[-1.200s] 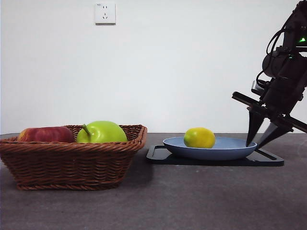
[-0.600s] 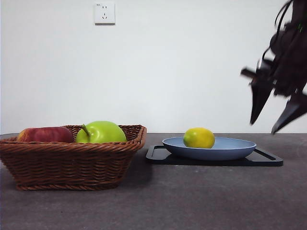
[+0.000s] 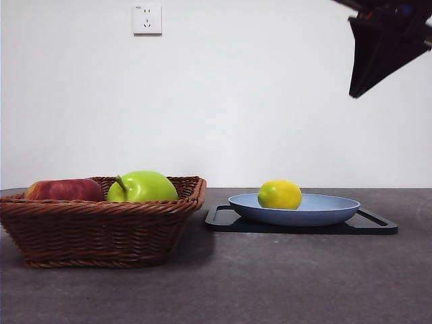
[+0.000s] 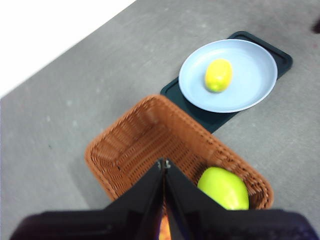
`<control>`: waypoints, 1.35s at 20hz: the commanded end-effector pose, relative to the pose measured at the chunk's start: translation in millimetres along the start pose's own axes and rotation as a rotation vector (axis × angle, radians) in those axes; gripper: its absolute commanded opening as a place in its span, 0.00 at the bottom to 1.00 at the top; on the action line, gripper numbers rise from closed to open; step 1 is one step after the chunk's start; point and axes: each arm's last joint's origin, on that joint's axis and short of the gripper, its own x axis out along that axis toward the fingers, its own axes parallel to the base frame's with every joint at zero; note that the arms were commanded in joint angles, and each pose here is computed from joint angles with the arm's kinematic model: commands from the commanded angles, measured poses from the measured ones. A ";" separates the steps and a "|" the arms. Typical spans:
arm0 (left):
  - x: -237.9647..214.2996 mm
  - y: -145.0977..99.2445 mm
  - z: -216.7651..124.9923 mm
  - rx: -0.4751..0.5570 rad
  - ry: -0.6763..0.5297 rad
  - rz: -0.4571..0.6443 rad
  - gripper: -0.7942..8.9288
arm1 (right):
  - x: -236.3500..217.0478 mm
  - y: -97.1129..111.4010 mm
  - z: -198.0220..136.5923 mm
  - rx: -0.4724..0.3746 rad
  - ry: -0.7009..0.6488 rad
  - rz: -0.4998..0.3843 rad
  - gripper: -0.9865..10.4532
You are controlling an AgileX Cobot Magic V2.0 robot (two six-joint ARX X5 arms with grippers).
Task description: Take the lemon from the basket,put the lemon in the plate,hand out the plate
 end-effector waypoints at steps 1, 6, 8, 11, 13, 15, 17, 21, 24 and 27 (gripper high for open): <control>5.1 7.3 -11.9 -0.024 -0.013 -0.029 0.09 | -13.2 13.2 -15.6 -0.038 -0.134 -0.053 0.09; 19.1 12.4 -69.5 -0.113 -0.104 0.054 0.09 | -28.0 28.0 -64.5 -0.108 -0.454 -0.039 0.09; 22.0 9.0 -95.1 -0.140 -0.187 0.032 0.09 | -25.4 28.0 -84.1 -0.129 -0.595 -0.019 0.09; 25.2 4.2 -126.8 -0.235 -0.273 0.053 0.09 | -17.1 23.2 -108.6 -0.077 -0.710 -0.032 0.09; 19.5 1.6 -134.3 -0.269 -0.319 0.018 0.09 | -13.4 22.0 -113.6 -0.072 -0.699 -0.034 0.09; 16.1 1.7 -133.3 -0.275 -0.342 0.015 0.09 | -12.9 21.9 -113.5 -0.072 -0.697 -0.034 0.09; 16.8 2.4 -130.9 -0.274 -0.362 0.019 0.09 | -13.1 22.0 -113.4 -0.073 -0.697 -0.032 0.09; 19.9 2.8 -130.0 -0.275 -0.354 0.023 0.09 | -13.2 22.0 -113.4 -0.073 -0.698 -0.033 0.09; 20.1 2.4 -130.1 -0.274 -0.352 0.019 0.09 | -13.2 22.0 -113.4 -0.073 -0.698 -0.032 0.09; 14.1 2.6 -131.7 -0.277 -0.367 0.033 0.09 | -13.2 22.0 -113.4 -0.073 -0.698 -0.033 0.09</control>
